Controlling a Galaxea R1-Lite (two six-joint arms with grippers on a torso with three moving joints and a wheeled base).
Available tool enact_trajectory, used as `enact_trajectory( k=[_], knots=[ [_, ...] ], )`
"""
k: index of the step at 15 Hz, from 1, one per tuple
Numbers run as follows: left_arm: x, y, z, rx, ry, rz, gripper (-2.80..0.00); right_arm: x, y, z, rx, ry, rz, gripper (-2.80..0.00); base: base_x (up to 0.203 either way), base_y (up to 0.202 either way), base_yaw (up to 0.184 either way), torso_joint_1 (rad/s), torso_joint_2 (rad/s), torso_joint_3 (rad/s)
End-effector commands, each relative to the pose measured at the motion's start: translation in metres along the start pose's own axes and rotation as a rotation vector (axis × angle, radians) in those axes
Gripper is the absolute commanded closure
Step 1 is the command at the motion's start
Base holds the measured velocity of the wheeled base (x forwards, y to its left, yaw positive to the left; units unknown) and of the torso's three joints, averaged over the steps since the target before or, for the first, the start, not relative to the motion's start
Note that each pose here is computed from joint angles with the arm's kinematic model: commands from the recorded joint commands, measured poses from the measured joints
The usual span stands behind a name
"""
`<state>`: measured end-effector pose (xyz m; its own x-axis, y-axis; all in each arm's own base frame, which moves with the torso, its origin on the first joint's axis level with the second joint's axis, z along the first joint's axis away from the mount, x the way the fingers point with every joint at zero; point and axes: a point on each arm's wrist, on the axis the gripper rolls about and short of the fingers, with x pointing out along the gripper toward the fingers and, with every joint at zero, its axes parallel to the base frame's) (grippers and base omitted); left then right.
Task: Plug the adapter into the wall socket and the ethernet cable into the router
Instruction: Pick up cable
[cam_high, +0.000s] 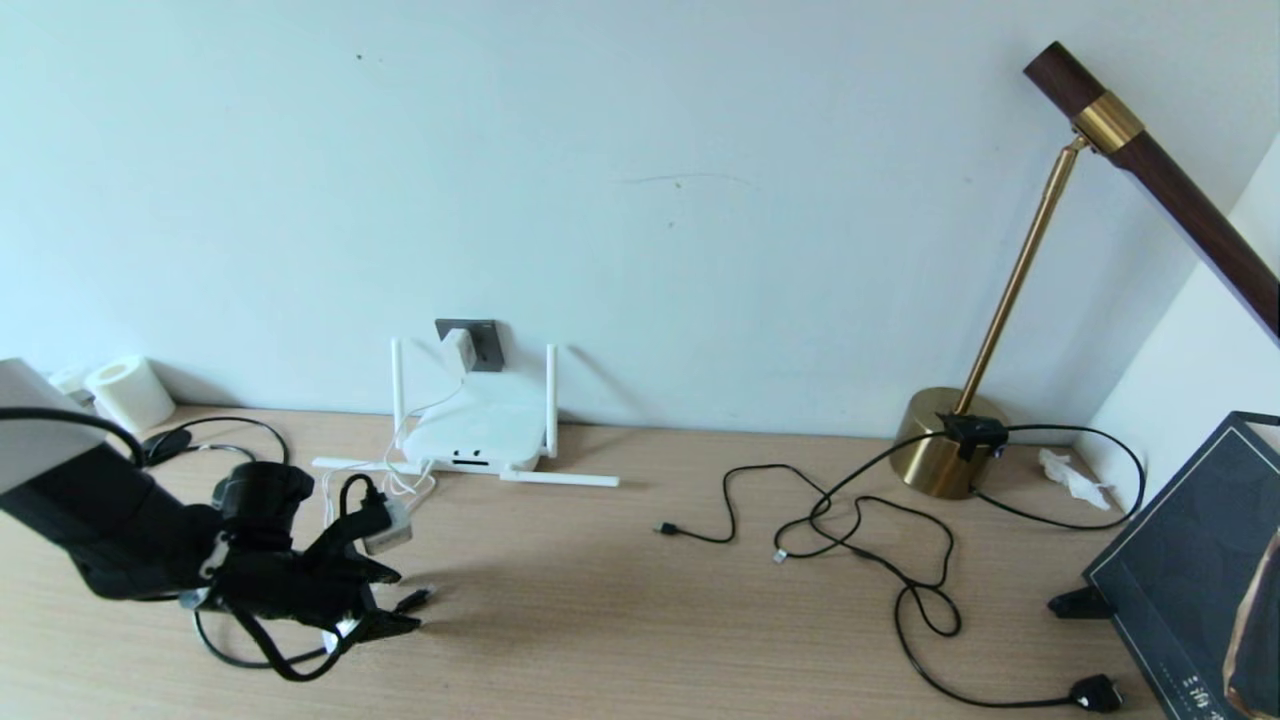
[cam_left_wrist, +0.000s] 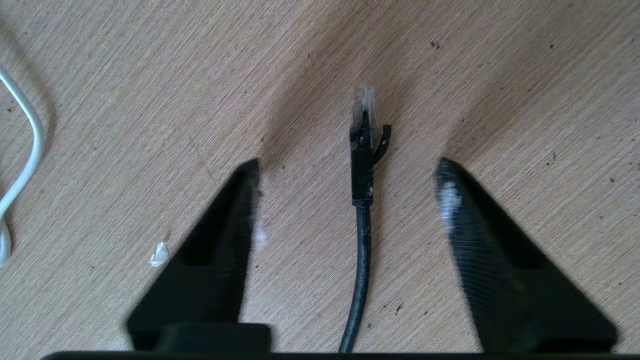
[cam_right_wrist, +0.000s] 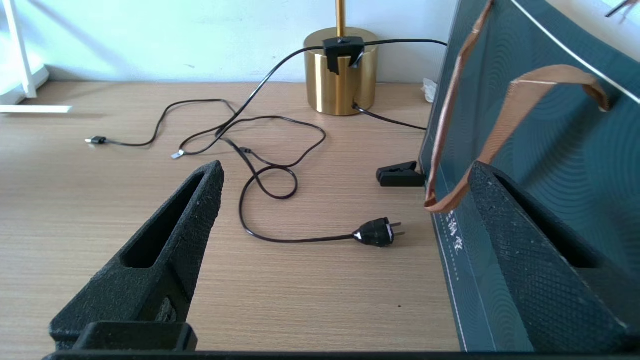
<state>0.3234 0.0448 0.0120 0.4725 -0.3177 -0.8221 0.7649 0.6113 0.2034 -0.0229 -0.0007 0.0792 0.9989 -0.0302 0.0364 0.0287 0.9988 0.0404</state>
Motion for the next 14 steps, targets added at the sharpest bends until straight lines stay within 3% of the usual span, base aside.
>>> enact_trajectory(
  k=[1, 9, 12, 14],
  knots=[
    [0.003, 0.0, -0.002, 0.0, 0.007, -0.008, 0.0, 0.001, 0.0, -0.003, 0.0, 0.01, 0.0, -2.8, 0.0, 0.0, 0.0, 0.0, 0.0, 0.0],
    [-0.006, -0.012, -0.004, 0.014, 0.008, -0.018, 0.0, 0.001, 0.0, -0.003, 0.0, 0.012, 0.0, -2.8, 0.0, 0.0, 0.0, 0.0, 0.0, 0.0],
    [-0.043, -0.025, 0.018, 0.083, -0.074, 0.03, 0.0, 0.001, 0.0, -0.003, 0.0, 0.01, -0.001, -2.8, 0.0, 0.0, 0.0, 0.0, 0.0, 0.0],
    [-0.07, -0.042, 0.048, 0.171, -0.162, 0.054, 0.0, 0.001, 0.0, -0.003, 0.0, 0.011, 0.001, -2.8, 0.0, 0.0, 0.0, 0.0, 0.0, 0.0]
  ],
)
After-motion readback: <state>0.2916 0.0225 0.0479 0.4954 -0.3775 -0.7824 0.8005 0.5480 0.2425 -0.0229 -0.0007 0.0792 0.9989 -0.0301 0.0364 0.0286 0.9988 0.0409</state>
